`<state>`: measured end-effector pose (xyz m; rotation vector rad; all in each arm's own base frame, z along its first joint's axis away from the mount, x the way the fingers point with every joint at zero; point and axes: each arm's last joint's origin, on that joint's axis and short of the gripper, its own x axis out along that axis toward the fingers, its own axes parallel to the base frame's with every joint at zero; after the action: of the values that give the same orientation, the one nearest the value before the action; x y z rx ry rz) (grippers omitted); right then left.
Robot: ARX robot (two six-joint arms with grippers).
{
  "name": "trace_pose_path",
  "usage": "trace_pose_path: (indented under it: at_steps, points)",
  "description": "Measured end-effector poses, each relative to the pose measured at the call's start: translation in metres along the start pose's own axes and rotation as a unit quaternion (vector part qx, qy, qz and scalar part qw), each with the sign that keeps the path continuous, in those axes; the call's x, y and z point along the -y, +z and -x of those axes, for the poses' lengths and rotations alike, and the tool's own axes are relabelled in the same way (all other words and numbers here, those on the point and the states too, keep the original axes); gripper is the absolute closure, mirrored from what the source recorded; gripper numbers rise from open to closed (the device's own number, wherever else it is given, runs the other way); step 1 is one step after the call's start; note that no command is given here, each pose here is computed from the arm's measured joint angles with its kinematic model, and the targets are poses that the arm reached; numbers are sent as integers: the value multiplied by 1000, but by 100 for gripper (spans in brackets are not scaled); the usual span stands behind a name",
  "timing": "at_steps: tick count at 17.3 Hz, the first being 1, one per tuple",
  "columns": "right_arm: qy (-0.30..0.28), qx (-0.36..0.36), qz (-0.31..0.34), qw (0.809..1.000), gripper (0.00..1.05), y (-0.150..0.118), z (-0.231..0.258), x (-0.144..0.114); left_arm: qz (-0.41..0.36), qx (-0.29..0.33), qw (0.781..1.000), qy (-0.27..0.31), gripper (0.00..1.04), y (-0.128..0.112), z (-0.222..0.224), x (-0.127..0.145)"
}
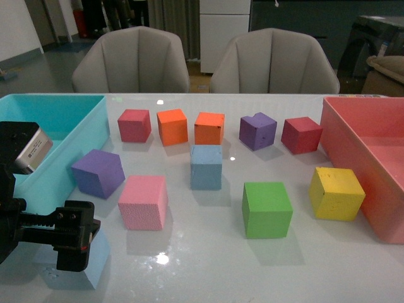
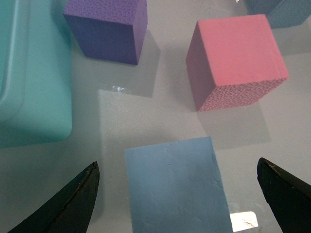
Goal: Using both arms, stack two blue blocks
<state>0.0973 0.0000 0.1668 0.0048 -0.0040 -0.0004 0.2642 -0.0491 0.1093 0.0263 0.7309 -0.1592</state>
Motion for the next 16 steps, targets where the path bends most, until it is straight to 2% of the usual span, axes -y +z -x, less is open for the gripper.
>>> trace_pose_path:
  at_steps: [9, 16]
  points:
    - [0, 0, 0, 1000, 6, 0, 0, 0, 12, -19, 1000, 5, 7, -1, -9, -3]
    - [0, 0, 0, 1000, 6, 0, 0, 0, 18, -56, 998, 18, 7, -24, -33, -2]
